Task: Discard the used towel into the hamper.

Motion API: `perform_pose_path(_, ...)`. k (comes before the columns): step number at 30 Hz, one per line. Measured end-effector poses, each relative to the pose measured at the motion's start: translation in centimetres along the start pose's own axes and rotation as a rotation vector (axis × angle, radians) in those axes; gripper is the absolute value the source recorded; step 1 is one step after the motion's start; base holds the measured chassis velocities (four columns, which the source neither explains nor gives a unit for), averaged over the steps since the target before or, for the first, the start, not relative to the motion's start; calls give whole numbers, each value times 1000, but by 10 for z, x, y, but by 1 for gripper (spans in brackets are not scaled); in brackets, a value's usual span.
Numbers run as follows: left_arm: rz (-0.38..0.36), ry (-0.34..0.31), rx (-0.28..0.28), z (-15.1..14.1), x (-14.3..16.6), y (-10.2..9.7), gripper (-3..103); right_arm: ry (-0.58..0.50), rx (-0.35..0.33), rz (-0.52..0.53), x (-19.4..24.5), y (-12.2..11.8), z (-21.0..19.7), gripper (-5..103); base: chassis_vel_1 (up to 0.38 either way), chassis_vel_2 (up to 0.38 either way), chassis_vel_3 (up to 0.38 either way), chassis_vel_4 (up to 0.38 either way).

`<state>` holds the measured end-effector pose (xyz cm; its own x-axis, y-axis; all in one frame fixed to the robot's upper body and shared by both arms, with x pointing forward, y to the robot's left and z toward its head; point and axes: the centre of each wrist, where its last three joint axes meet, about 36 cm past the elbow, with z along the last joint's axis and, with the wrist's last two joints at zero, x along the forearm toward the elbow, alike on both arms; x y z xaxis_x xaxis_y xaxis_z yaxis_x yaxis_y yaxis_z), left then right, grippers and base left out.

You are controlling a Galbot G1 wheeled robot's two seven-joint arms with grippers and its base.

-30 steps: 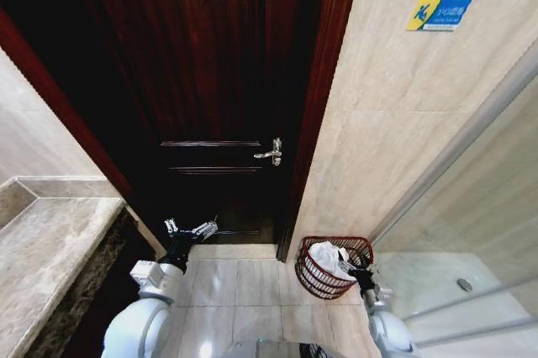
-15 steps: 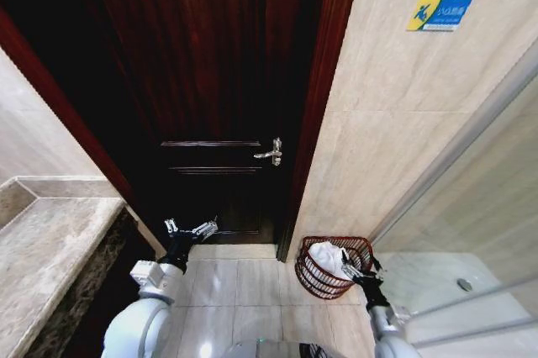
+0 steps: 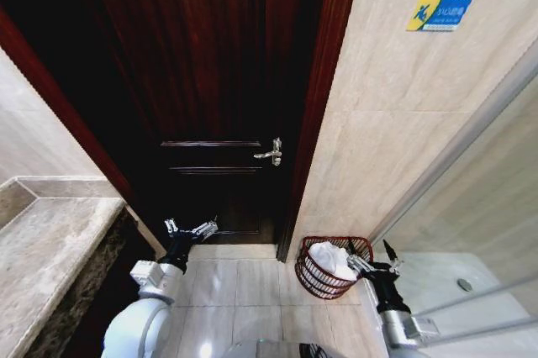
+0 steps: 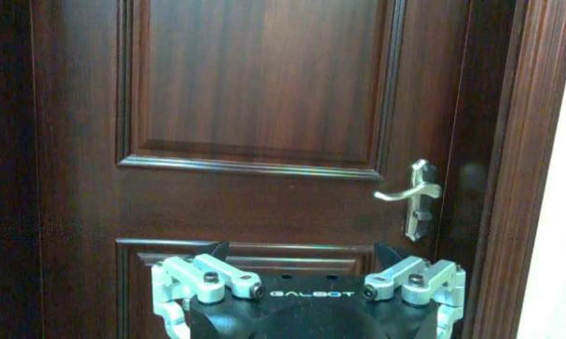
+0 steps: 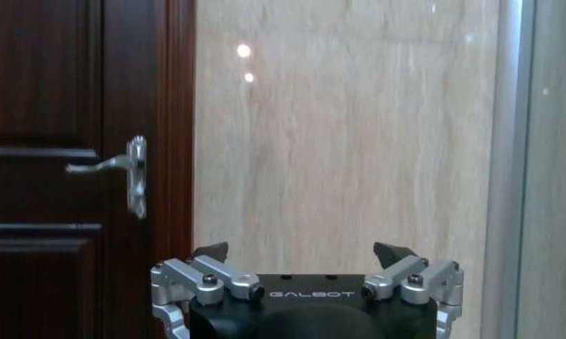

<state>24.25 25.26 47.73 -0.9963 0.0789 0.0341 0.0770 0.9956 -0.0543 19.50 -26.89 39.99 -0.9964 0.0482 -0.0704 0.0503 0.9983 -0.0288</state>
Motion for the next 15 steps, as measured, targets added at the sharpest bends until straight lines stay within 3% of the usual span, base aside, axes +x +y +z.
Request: perform_pose_path(15,0,0,0,0,0,0,100,-138,63,3,0,8,-45,100,0,0,0,0)
